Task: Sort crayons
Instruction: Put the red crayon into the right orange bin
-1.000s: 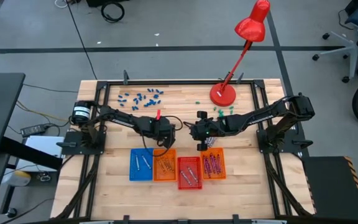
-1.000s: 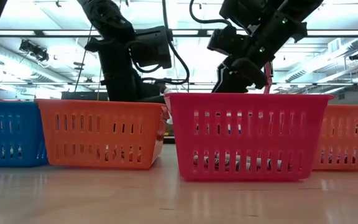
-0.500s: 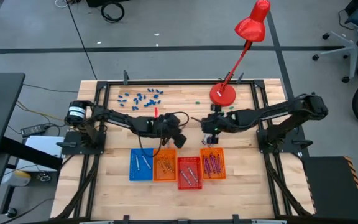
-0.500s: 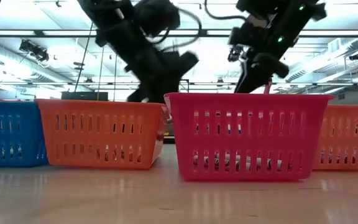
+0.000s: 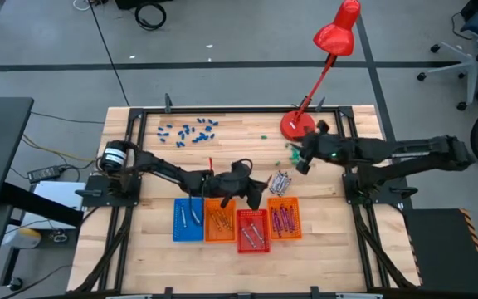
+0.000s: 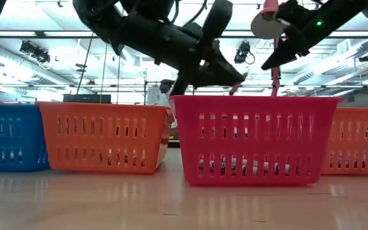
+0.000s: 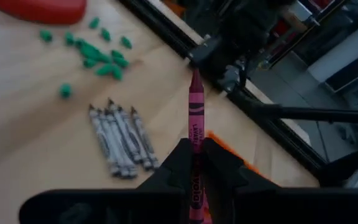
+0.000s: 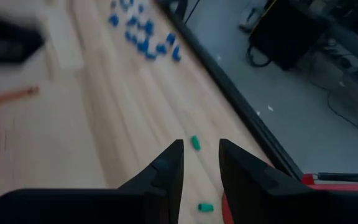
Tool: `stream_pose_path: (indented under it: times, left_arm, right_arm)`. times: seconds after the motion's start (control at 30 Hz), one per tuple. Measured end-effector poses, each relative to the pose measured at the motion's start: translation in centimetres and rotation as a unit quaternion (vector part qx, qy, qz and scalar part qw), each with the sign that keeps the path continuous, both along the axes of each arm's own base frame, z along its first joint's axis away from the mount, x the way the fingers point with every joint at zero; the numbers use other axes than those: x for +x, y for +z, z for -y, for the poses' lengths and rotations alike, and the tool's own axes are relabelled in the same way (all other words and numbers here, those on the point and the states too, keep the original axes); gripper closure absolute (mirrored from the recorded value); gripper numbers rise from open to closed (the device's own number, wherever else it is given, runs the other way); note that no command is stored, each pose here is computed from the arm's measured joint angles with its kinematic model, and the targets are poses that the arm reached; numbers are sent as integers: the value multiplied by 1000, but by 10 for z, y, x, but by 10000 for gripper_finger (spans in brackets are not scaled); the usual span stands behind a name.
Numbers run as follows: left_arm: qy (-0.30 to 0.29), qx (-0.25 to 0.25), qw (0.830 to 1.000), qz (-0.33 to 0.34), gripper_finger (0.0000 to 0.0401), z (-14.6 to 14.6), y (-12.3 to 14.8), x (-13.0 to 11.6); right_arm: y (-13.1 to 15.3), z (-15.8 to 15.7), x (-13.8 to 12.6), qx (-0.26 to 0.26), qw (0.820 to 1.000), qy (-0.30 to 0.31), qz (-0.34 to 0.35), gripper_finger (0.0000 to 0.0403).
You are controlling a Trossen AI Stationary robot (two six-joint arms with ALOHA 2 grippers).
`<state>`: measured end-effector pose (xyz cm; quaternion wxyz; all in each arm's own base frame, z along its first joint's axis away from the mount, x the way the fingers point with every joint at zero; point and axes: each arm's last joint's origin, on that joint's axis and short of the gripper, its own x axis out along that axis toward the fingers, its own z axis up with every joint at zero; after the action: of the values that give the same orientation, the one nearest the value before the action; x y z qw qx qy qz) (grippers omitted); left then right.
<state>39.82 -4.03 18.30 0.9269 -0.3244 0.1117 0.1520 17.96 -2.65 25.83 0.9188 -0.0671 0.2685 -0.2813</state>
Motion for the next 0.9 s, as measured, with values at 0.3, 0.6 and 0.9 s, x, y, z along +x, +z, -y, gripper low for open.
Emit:
stream_pose_path:
  times: [0.3,0.6,0.9]
  left_arm:
    - [2,-9,1000,7,369,24,1,23]
    - [-7,-4,1000,-1,369,49,12,46]
    - [-22,-40,999,0,369,80,7,62]
  right_arm:
    - [5,1,-16,26,997,10,72,297]
    - [2,0,-14,38,997,29,61,297]
    - [1,-1,-15,41,997,32,56,297]
